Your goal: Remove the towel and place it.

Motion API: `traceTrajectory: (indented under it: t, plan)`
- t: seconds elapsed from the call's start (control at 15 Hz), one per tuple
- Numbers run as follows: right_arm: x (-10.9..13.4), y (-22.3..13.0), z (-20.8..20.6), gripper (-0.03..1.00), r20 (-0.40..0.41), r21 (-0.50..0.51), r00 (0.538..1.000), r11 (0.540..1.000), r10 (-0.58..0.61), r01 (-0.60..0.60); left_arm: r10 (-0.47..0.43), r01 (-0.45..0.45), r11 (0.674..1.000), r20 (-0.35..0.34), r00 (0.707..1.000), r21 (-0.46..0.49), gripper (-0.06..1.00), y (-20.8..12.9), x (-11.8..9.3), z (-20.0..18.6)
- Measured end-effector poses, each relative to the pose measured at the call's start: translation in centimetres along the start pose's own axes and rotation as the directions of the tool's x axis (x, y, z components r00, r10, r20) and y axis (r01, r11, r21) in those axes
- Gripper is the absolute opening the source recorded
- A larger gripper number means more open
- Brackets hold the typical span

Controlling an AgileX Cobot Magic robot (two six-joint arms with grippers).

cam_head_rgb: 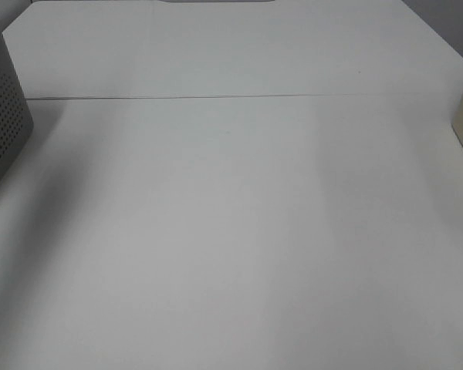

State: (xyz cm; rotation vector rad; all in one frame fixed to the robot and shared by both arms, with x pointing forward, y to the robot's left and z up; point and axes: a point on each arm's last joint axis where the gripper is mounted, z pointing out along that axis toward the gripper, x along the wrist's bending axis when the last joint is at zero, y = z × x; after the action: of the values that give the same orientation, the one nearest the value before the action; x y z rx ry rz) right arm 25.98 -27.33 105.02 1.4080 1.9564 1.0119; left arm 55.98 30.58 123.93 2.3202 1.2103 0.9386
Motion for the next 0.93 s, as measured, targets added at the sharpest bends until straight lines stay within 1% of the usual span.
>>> traceTrajectory:
  t: [0.13, 0.2, 0.27, 0.4, 0.47, 0.53, 0.6, 0.67, 0.73, 0.8, 0.87, 0.93]
  plan:
    - [0.6, 2.3, 1.1, 0.97, -0.139, -0.086, 0.989, 0.996, -0.044, 0.033, 0.075, -0.075, 0.993, -0.004, 0.997, -0.092, 0.0, 1.4, -2.7, -3.6]
    - [0.8, 3.3, 1.8, 0.97, -0.206, -0.119, 0.976, 0.992, -0.067, 0.043, 0.107, -0.106, 0.985, -0.002, 0.994, -0.134, 0.0, 1.9, -3.9, -5.2]
    - [1.0, 4.4, 2.6, 0.97, -0.279, -0.151, 0.956, 0.987, -0.09, 0.049, 0.142, -0.138, 0.975, 0.011, 0.99, -0.176, 0.0, 2.4, -5.2, -6.4]
    - [1.1, 6.0, 4.5, 0.97, -0.385, -0.208, 0.906, 0.973, -0.175, 0.1, 0.196, -0.18, 0.954, 0.042, 0.98, -0.24, 0.0, 3.1, -7.4, -8.1]
    - [1.1, 6.9, 5.5, 0.97, -0.427, -0.25, 0.879, 0.962, -0.212, 0.11, 0.227, -0.202, 0.942, 0.068, 0.971, -0.268, 0.0, 3.6, -8.7, -8.6]
    - [0.9, 7.6, 6.7, 0.97, -0.463, -0.277, 0.859, 0.956, -0.22, 0.096, 0.265, -0.228, 0.929, 0.092, 0.96, -0.293, 0.0, 4.0, -9.9, -8.9]
    - [0.6, 8.2, 7.9, 0.97, -0.48, -0.308, 0.841, 0.946, -0.249, 0.104, 0.308, -0.257, 0.911, 0.118, 0.944, -0.322, 0.0, 4.4, -11.3, -9.3]
    - [0.5, 8.5, 8.5, 0.97, -0.491, -0.32, 0.831, 0.941, -0.261, 0.107, 0.328, -0.27, 0.902, 0.13, 0.936, -0.336, 0.0, 4.6, -12.0, -9.5]
    - [0.2, 9.2, 9.5, 0.97, -0.513, -0.34, 0.81, 0.934, -0.283, 0.111, 0.36, -0.289, 0.888, 0.148, 0.921, -0.359, 0.0, 4.9, -13.0, -9.9]
    - [-0.1, 10.6, 11.5, 0.97, -0.581, -0.351, 0.751, 0.929, -0.313, 0.116, 0.41, -0.318, 0.863, 0.175, 0.895, -0.393, 0.0, 5.3, -14.8, -10.4]
    - [0.1, 11.3, 12.6, 0.97, -0.61, -0.343, 0.725, 0.931, -0.321, 0.123, 0.426, -0.328, 0.855, 0.184, 0.886, -0.401, 0.0, 5.4, -15.3, -10.5]
    - [0.9, 11.9, 13.6, 0.97, -0.633, -0.335, 0.7, 0.932, -0.332, 0.139, 0.439, -0.337, 0.851, 0.194, 0.877, -0.403, 0.0, 5.6, -15.9, -10.3]
